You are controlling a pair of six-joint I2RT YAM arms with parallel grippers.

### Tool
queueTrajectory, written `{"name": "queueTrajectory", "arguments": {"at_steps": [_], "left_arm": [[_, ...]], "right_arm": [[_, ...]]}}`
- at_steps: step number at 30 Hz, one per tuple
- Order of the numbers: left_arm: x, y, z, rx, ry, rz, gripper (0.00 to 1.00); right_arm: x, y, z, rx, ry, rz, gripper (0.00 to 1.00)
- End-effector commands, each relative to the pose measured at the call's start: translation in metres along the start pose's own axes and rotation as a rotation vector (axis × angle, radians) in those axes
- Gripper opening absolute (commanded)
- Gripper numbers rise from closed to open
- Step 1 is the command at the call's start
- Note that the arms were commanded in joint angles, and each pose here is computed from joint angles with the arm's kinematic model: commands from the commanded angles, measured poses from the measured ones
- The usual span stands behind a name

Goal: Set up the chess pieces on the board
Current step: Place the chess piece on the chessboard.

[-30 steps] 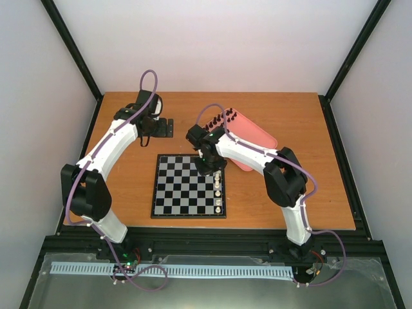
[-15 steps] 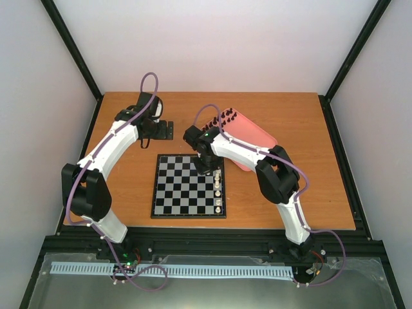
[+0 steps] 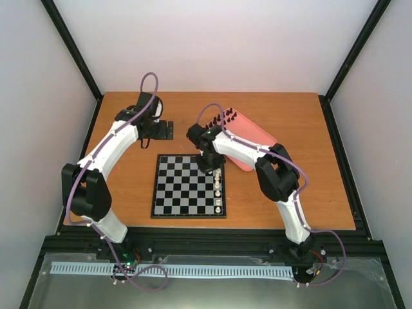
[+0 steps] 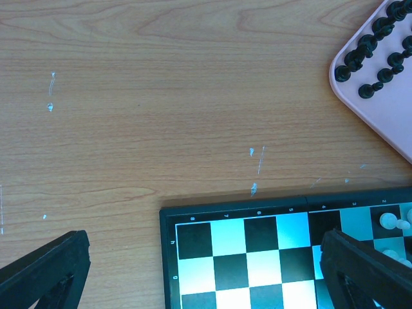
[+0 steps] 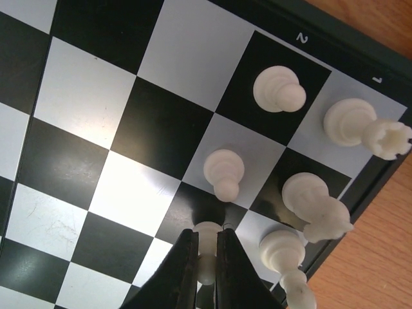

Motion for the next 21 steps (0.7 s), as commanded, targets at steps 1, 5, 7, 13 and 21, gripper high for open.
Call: {"name": "queueTrajectory", "arguments": {"at_steps": [1,5,7,13,21], "left_arm": [[-0.004,-0.001,0.005,-0.011,-0.028,-0.006,1.0],[-0.005,-0.001,0.005,-0.011,-0.03,-0.006,1.0],[-0.005,-0.001,0.005,-0.012,-0.031,-0.006,1.0],[-0.004,-0.001,0.004,-0.01,-0.028,-0.004,1.0],[-0.003,0.0,0.005,-0.012,-0.028,-0.003,1.0]], "right_arm": [[0.007,0.001,0.005,-0.004,0.006,0.01,0.03],[0.007,0.002,0.006,-0.006,0.006,0.009,0.03],[0.008,0.001,0.006,-0.007,0.005,-0.002,0.03],[0.012,0.001,0.006,-0.007,0.015,-0.001,0.04],[0.001,0.002,0.007,-0.024,-0.011,0.017,0.28]]}}
Point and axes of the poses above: each gripper's point midway between its finger pads, its own x axis out along the fingers, its own y axis along the line the jaws close on, z = x × y, the point moved 9 cm from there along -x, back along the fingers, and after that the axes turned 2 degrees about x, right-handed, at the moved point
